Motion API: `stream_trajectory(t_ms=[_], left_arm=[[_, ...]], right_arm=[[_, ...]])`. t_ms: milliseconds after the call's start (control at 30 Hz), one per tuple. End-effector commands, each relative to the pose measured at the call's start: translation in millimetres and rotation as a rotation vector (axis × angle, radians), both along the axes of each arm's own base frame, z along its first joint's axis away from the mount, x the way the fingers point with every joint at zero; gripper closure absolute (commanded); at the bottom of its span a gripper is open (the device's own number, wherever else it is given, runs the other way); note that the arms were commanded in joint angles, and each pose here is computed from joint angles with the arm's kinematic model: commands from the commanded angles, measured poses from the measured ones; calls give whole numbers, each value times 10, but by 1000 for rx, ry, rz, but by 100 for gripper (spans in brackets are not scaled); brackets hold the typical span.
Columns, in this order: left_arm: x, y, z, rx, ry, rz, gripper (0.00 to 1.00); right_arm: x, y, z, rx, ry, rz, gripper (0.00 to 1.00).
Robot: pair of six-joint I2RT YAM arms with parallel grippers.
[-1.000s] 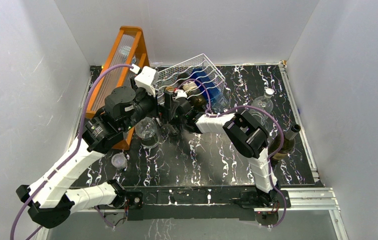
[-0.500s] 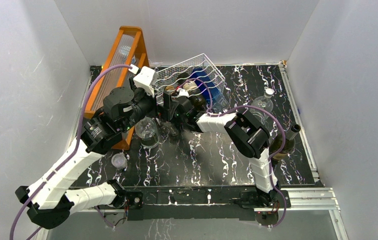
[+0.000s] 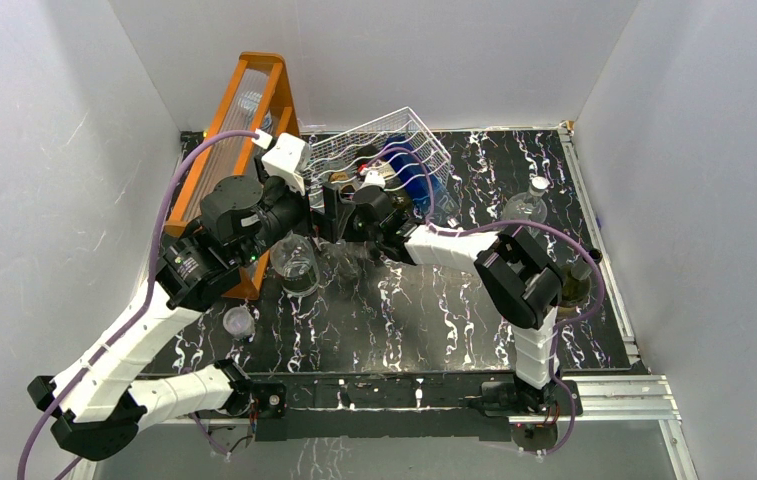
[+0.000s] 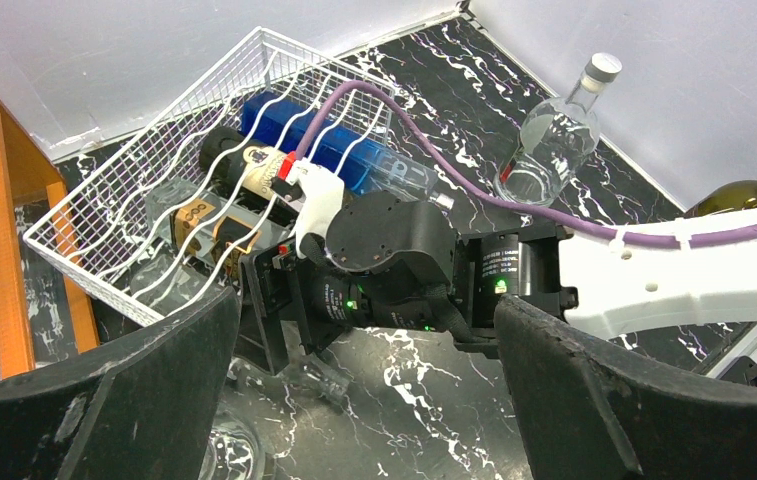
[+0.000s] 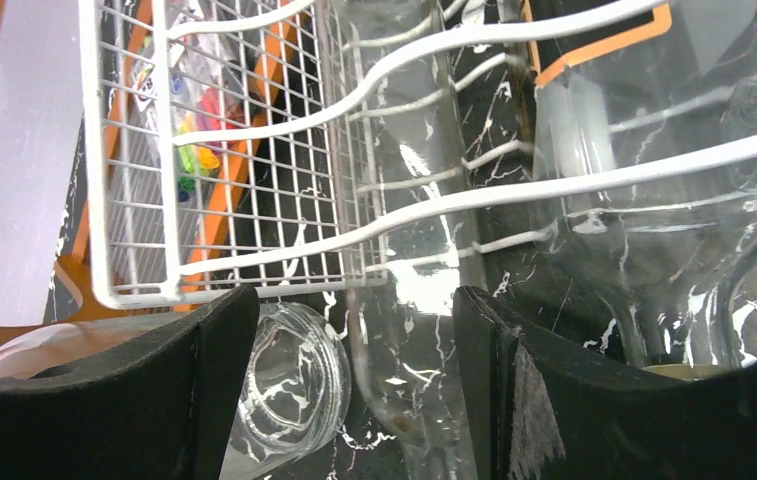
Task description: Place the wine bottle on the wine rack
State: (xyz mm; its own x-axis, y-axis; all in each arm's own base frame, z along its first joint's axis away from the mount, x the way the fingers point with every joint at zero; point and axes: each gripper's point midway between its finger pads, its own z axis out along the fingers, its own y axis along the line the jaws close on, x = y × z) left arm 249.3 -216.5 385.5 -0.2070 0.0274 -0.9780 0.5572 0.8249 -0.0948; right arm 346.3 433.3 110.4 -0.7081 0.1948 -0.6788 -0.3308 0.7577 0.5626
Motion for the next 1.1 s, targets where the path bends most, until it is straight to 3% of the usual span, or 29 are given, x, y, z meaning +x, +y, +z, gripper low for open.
stream_trajectory(t_ms=[0,300,667,800,1067], left_arm=[[-49,117,205,-30,-45,18,2],[-79,128,179,-26,-36,12,2],[-117,199,110,-13,-37,22,2],[-115,207,104,-8,-37,25,2],[-110,214,77,1,-34,28,2]], right_arm=[[-10,-39,250,0,-59,-9,21],[-119,-278,394,-100,-104,-3,24],[-800,-526,-44,-289,-5,165,26],[-866,-518,-172,-317,26,171,27],[-697,-412,-435,-375,26,143,42]])
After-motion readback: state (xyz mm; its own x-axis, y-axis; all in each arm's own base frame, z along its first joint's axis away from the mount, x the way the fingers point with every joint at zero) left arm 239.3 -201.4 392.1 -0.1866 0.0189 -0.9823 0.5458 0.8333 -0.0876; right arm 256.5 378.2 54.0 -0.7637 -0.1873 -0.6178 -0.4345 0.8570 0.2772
